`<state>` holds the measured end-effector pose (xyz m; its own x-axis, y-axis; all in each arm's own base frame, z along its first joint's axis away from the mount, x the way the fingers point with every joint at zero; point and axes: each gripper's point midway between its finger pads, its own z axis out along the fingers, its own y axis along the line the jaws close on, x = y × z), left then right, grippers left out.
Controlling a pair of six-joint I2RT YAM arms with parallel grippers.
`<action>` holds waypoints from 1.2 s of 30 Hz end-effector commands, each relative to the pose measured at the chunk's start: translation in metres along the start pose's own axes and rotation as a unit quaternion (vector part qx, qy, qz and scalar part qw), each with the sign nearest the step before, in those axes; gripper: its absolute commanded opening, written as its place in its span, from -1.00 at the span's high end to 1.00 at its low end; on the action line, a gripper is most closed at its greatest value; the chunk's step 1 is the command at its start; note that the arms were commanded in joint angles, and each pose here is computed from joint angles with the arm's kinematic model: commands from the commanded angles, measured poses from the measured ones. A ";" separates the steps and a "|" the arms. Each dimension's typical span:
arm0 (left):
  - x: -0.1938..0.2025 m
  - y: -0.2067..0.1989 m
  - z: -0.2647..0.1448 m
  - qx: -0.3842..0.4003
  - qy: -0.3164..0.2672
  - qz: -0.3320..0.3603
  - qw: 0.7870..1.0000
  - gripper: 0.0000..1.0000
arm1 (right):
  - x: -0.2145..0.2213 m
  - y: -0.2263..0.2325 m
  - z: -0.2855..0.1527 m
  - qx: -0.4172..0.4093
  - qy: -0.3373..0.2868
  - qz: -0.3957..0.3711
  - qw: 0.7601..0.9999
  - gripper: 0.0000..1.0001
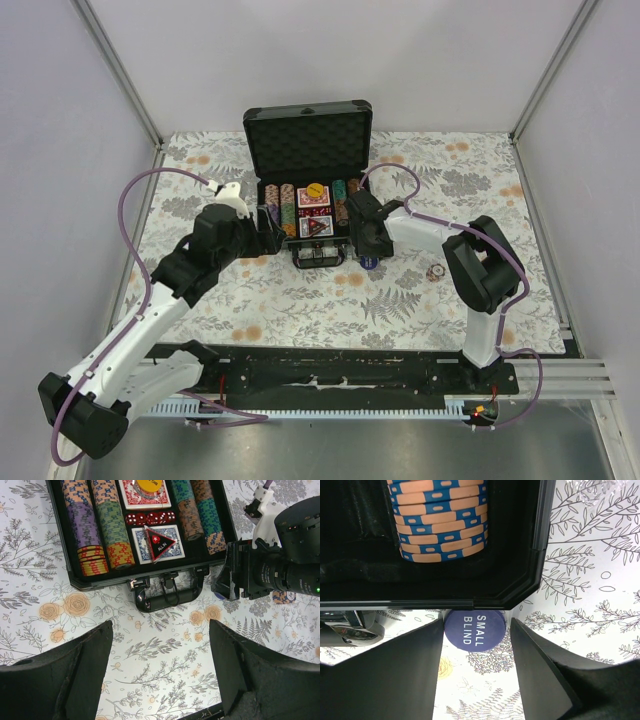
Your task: Pack up texas hold em set
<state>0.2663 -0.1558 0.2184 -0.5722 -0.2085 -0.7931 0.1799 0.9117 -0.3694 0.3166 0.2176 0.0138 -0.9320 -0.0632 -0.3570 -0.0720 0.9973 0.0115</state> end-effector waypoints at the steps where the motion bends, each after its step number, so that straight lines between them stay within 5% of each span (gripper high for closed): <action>1: -0.006 -0.001 0.001 0.002 -0.015 -0.014 1.000 -0.67 | 0.052 -0.013 0.013 0.020 0.092 -0.004 0.996 -0.25; 7: -0.006 -0.001 0.000 0.002 -0.016 -0.013 1.000 -0.67 | 0.053 -0.008 0.013 0.013 0.097 0.008 0.995 -0.23; 14: -0.008 -0.002 -0.002 0.004 -0.019 -0.013 1.000 -0.67 | 0.044 -0.009 0.008 0.020 0.082 0.014 0.996 0.02; 36: -0.013 -0.002 -0.009 0.006 -0.033 -0.013 0.999 -0.67 | -0.035 0.033 -0.089 -0.062 -0.056 0.030 0.996 0.00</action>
<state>0.2630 -0.1540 0.2223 -0.5596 -0.2157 -0.8002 0.1858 0.9083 -0.3747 0.2994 0.2256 0.0686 -0.9281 -0.0045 -0.3724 -0.0343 0.9967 0.0736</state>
